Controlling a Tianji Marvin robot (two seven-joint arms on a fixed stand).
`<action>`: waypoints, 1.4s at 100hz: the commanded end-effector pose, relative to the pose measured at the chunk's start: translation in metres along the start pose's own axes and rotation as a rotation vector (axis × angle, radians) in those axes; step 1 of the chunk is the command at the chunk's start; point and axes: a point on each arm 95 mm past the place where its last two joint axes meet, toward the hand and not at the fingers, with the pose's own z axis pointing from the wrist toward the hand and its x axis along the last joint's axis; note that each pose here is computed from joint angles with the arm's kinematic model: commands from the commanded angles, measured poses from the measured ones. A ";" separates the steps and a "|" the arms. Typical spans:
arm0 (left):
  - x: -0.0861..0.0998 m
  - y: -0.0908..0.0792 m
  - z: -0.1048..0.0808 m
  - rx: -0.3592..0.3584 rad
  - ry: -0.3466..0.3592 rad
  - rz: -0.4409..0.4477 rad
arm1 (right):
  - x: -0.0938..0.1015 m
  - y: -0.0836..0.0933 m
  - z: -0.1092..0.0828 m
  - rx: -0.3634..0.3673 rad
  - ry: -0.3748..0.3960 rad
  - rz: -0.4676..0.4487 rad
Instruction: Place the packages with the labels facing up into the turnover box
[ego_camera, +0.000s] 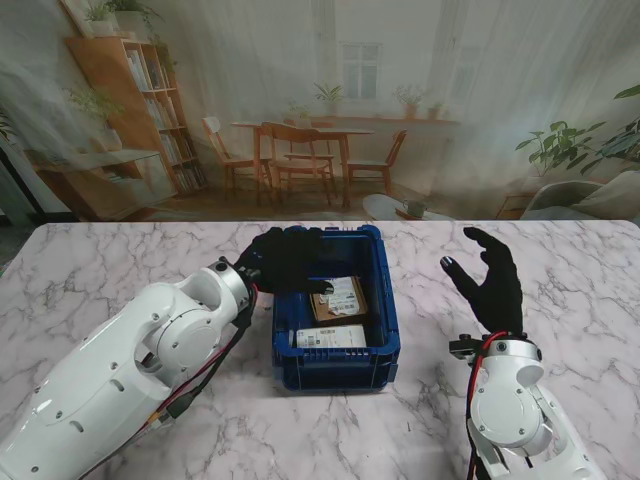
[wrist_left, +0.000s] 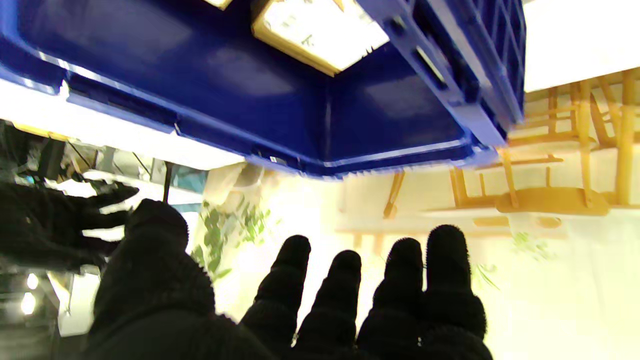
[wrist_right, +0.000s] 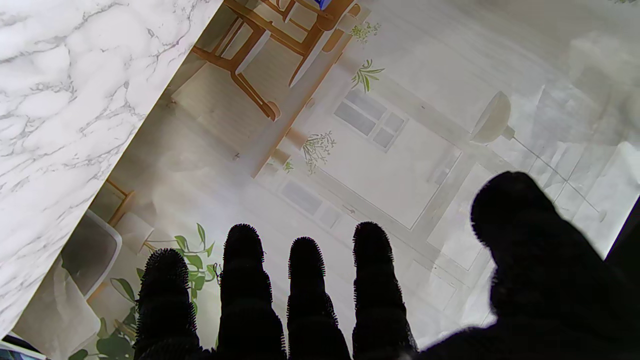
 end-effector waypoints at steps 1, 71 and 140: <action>-0.002 -0.006 -0.007 0.036 -0.007 -0.001 | 0.003 0.001 0.000 -0.003 0.009 0.003; -0.043 0.038 -0.088 0.534 -0.125 -0.311 | 0.028 -0.014 -0.009 0.122 0.182 0.005; -0.062 0.100 -0.077 0.419 -0.289 -0.542 | -0.001 -0.040 0.004 0.262 0.174 0.036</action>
